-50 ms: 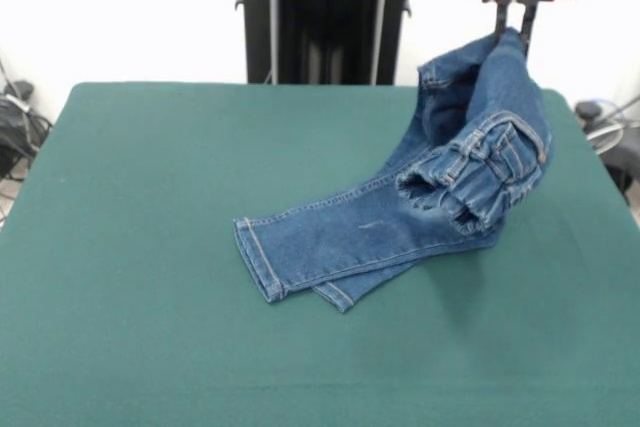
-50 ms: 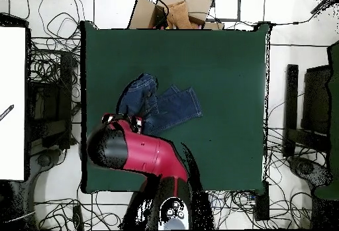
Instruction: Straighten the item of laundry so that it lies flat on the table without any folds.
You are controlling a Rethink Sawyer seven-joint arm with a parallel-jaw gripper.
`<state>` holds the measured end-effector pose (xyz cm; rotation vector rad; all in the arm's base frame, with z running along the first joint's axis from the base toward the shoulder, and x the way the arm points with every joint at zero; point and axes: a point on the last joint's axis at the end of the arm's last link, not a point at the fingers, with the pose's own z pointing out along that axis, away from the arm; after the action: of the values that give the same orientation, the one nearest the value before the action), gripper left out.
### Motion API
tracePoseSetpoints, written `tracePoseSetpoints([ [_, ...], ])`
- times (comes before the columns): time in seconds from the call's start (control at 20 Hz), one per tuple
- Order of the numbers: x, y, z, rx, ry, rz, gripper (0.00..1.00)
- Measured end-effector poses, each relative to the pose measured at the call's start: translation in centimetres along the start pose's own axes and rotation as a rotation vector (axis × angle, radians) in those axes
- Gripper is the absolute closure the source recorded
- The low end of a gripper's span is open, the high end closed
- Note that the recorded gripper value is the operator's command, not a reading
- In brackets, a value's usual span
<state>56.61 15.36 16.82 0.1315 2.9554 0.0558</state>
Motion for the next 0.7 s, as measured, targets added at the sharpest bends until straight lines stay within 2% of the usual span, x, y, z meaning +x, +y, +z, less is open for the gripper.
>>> tracePoseSetpoints([
  [0.35, 0.6, 0.6, -1.2, 0.016, -0.006, -0.013, 1.0],
  [0.7, 1.3, 0.7, -2.3, 0.026, 0.018, -0.018, 1.0],
])
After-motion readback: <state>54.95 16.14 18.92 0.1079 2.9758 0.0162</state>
